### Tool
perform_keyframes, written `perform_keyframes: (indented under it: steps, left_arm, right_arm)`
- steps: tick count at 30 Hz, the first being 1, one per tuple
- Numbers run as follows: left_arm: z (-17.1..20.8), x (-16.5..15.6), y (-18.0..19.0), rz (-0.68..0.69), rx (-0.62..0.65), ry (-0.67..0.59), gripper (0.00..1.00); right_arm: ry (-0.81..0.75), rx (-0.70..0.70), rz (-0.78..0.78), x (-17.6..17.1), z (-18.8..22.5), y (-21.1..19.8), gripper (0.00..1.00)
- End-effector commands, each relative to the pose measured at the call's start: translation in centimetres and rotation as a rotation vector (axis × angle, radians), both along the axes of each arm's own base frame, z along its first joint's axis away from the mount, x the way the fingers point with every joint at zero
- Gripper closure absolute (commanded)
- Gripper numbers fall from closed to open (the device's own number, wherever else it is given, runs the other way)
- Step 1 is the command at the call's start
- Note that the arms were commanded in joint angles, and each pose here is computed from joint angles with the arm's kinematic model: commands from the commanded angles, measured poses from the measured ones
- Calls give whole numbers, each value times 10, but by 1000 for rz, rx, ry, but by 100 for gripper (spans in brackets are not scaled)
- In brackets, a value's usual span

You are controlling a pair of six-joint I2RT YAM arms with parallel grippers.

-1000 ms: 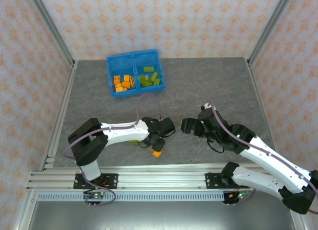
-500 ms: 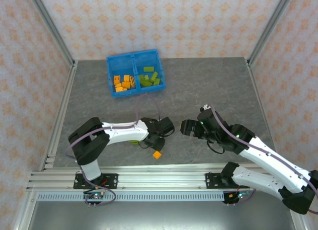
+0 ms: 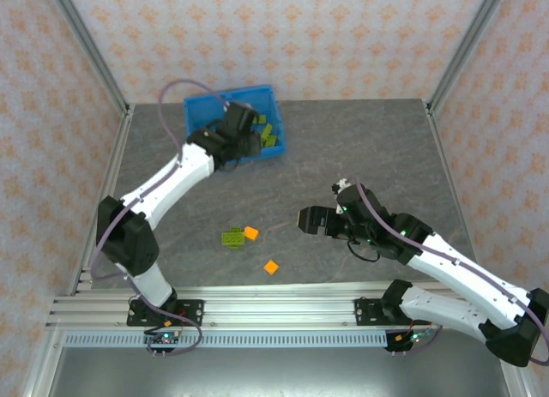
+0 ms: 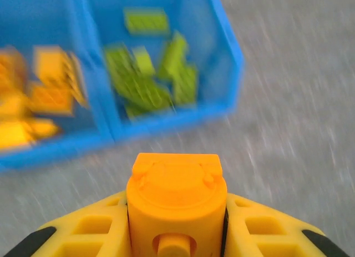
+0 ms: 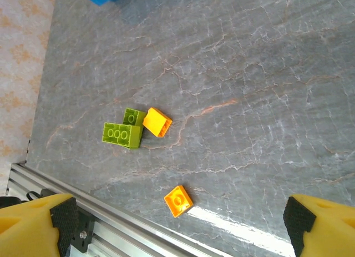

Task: Sort the legos into containers by color

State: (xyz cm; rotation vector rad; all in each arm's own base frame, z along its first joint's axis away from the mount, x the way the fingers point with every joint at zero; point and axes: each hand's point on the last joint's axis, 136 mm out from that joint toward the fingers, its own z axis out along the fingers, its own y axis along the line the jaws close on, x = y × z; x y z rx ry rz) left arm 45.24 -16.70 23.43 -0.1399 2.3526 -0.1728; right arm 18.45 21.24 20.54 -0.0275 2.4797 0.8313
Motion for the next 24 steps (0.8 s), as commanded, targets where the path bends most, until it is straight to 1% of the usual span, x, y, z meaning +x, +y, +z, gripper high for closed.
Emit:
perform_keyframes:
  steps: [1,4,7,12,14,17,19,21,24]
  left_arm:
    - [5,48,53,162,74,-17,79]
    - [-11,92,80,242,50,4,80]
    - [-27,126,99,288,39,12,80]
    - [-55,161,125,376,24,14,79]
    - [-65,171,130,383,5,13,77]
    - [-77,180,136,390,14,27,67]
    - [-76,182,134,377,-3,34,55]
    - [-65,181,128,359,-44,26,48]
    - [-34,171,111,316,-112,-3,42]
  right_arm:
    - [-31,3,6,5,-1,3,3]
    - [-40,-11,1,7,-2,1,3]
    - [-44,-15,-8,8,-4,0,3]
    - [-36,11,-27,10,-7,3,3]
    - [-33,0,-31,10,-9,1,3]
    - [-43,-23,-47,10,-9,-6,3]
    - [-47,-24,-52,11,-9,-7,3]
    - [-46,-25,-51,12,-10,-6,3]
    - [-36,-40,-53,14,-16,-4,3]
